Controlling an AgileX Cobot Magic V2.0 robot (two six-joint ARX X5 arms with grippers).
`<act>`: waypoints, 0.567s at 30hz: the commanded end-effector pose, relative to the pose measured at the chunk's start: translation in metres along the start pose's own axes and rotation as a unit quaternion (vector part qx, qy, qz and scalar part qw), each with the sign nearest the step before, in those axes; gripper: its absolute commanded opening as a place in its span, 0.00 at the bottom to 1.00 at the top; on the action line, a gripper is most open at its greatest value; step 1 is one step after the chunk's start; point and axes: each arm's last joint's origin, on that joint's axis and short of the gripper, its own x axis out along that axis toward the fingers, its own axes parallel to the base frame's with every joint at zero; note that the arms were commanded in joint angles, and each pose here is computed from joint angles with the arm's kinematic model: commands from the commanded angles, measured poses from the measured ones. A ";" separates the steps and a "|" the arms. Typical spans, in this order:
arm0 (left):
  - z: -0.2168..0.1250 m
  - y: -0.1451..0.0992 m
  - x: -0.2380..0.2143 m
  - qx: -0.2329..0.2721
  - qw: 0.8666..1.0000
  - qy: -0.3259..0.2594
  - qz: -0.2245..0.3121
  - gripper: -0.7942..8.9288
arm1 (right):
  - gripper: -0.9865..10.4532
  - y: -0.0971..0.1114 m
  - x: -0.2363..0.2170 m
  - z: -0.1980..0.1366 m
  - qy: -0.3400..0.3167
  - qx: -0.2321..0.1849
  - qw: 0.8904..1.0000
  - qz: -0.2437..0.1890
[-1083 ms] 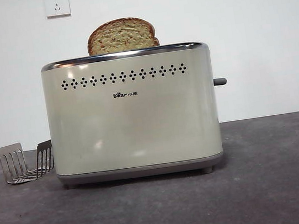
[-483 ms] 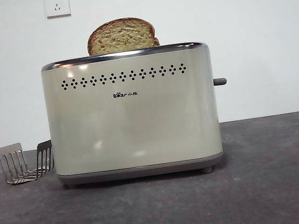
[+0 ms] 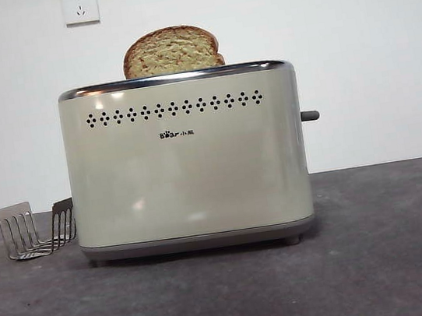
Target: Pick up a slice of bread from the rack,put the bread on the toaster,press the button
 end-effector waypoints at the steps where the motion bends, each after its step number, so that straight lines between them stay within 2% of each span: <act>1: -0.003 0.000 0.001 -0.001 1.000 0.002 0.000 0.08 | 0.09 -0.006 -0.009 -0.082 -0.033 -0.005 0.999 -0.020; 3: -0.003 0.000 0.001 -0.001 1.000 0.002 -0.001 0.08 | 0.09 -0.008 -0.017 -0.134 -0.066 -0.006 0.997 -0.030; 7: -0.003 0.000 0.001 -0.001 1.000 0.002 -0.001 0.08 | 0.09 -0.009 -0.019 -0.185 -0.086 -0.001 0.996 -0.028; 12: -0.003 0.000 0.001 -0.001 1.000 0.002 -0.001 0.08 | 0.09 -0.008 -0.016 -0.211 -0.077 0.003 0.997 -0.004; 17: -0.003 0.000 0.001 -0.001 1.000 0.002 -0.001 0.08 | 0.09 -0.008 -0.013 -0.224 -0.037 0.004 0.999 -0.004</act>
